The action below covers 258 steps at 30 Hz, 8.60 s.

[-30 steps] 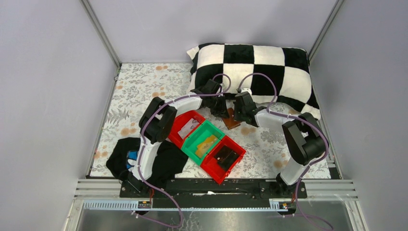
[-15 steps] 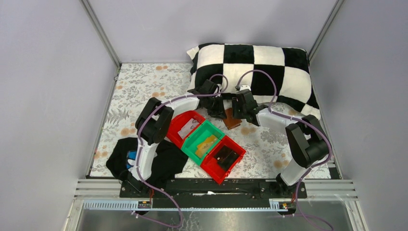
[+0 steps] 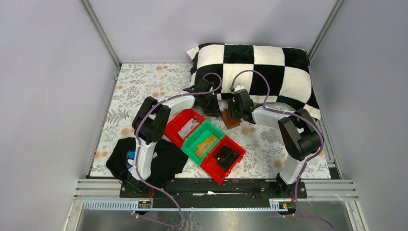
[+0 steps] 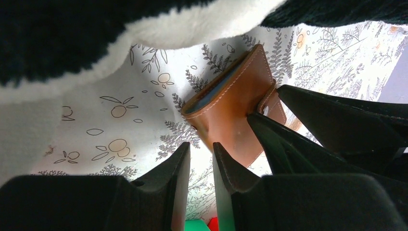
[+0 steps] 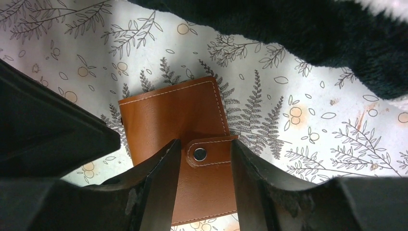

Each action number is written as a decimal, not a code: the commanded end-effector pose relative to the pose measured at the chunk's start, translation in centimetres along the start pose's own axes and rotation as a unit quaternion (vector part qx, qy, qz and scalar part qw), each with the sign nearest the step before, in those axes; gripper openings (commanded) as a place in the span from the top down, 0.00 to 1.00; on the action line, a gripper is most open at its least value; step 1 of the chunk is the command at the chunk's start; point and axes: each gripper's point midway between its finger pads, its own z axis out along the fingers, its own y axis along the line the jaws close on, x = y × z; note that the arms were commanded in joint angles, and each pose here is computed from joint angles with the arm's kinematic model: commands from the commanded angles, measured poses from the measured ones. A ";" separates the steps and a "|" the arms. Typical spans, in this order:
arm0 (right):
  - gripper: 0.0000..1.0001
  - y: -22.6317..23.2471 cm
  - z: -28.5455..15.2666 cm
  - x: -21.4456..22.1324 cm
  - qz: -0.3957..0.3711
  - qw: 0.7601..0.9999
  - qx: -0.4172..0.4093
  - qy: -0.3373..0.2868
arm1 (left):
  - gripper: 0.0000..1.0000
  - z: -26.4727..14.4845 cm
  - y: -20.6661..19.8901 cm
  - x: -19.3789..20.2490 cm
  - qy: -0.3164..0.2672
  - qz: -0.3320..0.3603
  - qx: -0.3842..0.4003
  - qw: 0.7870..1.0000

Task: Take the credit cards out of the card holder
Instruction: Open the card holder at the center of the board.

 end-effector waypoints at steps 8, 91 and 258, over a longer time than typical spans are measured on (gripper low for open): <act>0.79 0.5 1.2 1.2 -0.045 0.998 0.040 0.005 | 0.72 0.4 0.4 0.0 0.001 -0.007 0.000 1.000; 1.00 -4.6 -10.1 -3.3 0.410 0.898 -0.139 -0.074 | 0.64 -5.4 -7.1 -1.3 -0.022 0.108 0.071 0.991; 0.71 -5.7 -13.3 -0.4 0.393 0.903 -0.125 -0.123 | 0.45 3.9 -18.6 5.3 0.106 0.058 0.283 0.952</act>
